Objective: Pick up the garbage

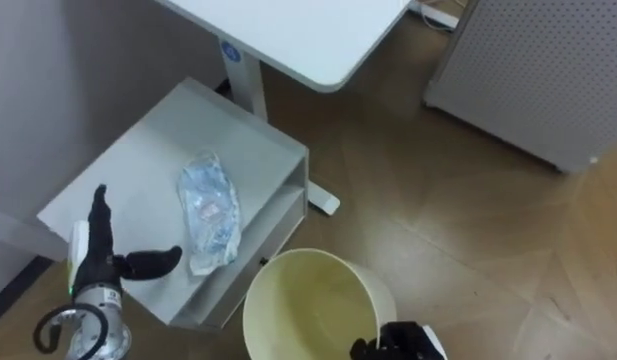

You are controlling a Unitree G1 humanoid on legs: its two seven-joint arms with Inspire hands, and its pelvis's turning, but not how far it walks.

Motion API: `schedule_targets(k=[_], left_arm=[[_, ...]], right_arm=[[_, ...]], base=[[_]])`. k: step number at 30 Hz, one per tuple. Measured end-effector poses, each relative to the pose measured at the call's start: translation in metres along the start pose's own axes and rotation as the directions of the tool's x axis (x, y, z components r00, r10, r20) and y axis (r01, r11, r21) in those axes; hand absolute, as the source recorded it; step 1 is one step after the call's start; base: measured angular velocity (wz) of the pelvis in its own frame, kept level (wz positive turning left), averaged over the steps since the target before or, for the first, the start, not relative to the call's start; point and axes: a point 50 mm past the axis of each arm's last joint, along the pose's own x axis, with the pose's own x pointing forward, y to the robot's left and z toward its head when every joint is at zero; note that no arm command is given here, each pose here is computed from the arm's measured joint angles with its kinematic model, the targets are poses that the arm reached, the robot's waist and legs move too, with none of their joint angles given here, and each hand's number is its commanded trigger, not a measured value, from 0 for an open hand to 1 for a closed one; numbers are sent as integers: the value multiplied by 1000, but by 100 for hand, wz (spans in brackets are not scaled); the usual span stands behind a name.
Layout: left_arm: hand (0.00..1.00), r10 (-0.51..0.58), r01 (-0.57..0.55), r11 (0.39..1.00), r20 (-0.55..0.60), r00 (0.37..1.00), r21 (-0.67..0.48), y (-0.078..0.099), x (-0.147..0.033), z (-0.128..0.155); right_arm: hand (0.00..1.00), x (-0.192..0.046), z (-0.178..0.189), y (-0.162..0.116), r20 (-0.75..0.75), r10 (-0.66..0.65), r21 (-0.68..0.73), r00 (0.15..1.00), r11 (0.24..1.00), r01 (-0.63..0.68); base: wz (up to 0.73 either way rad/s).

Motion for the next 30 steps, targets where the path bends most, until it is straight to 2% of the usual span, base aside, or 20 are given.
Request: schedule_targets(k=[8, 14, 21, 25, 30], left_arm=[[0, 0, -3, 999, 76, 997, 50, 2, 9, 15], [0, -4, 0, 999, 89, 996, 49, 0, 11, 19], [0, 18, -25, 999, 144, 989, 46, 0, 21, 39], [0, -10, -10, 993, 170, 985, 119, -1, 21, 37], [0, -109, 35, 958, 245, 963, 286, -7, 17, 35]], right_arm=[[100, 1, 8, 3, 27, 30, -46, 999, 999, -29], [100, 1, 8, 10, 25, 65, -84, 998, 994, -63], [100, 1, 9, 15, 23, 85, -86, 996, 993, -82], [100, 1, 9, 19, 21, 98, -83, 995, 992, -96], [100, 3, 12, 21, 22, 117, -85, 993, 990, -115]], base=[[-4], [-5], [-7], [0], [0]])
